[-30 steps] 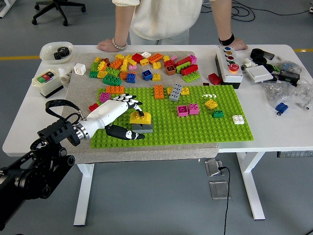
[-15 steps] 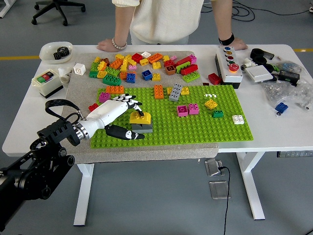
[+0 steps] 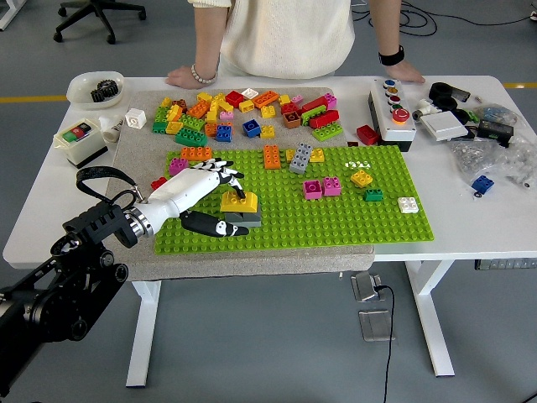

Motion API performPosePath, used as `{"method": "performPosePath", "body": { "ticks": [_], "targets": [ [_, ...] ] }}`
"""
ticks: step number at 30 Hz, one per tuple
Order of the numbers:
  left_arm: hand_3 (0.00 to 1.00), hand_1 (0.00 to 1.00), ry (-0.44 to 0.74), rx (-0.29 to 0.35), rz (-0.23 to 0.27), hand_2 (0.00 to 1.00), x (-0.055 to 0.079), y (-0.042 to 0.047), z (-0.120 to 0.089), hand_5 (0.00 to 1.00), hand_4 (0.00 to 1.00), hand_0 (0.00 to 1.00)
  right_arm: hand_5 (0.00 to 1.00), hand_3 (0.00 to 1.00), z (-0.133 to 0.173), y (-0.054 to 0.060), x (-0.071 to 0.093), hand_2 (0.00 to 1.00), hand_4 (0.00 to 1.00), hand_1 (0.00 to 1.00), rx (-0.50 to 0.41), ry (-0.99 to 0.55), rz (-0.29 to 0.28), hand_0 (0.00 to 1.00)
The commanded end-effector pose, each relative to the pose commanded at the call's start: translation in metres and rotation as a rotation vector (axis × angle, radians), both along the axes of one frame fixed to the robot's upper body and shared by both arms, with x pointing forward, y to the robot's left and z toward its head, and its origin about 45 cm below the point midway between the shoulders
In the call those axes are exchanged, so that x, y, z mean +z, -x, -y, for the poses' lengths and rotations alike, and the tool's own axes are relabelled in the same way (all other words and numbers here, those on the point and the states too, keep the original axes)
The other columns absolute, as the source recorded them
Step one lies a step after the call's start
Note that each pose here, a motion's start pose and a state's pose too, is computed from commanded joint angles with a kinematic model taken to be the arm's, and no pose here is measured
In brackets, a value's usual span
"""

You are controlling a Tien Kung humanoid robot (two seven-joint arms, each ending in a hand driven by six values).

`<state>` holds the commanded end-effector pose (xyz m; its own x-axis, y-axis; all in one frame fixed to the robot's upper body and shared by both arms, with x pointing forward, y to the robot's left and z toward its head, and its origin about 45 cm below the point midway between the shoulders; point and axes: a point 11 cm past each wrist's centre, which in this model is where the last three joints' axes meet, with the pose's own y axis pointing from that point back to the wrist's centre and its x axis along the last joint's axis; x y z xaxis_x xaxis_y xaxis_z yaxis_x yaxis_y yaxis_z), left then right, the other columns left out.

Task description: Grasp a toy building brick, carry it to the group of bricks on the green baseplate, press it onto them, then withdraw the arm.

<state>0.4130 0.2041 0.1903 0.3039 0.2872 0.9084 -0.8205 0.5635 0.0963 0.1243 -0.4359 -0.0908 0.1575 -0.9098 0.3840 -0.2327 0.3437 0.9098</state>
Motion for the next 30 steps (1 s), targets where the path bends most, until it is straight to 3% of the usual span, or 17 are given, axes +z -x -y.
{"method": "performPosePath", "body": {
  "ticks": [9, 30],
  "targets": [
    [0.592, 0.990, 0.023, 0.000, 0.020, 0.871, 0.0094, -0.0025, 0.0018, 0.592, 0.998, 0.998, 0.524, 0.616, -0.0002, -0.0009, 0.0002, 0.674, 0.823, 0.632, -0.001, -0.001, 0.002, 0.741],
    [0.592, 0.990, 0.013, 0.004, 0.012, 0.868, 0.0080, -0.0009, -0.0003, 0.590, 0.998, 0.998, 0.524, 0.615, -0.0002, 0.0004, -0.0002, 0.674, 0.821, 0.632, -0.005, -0.001, 0.002, 0.742]
  ]
}}
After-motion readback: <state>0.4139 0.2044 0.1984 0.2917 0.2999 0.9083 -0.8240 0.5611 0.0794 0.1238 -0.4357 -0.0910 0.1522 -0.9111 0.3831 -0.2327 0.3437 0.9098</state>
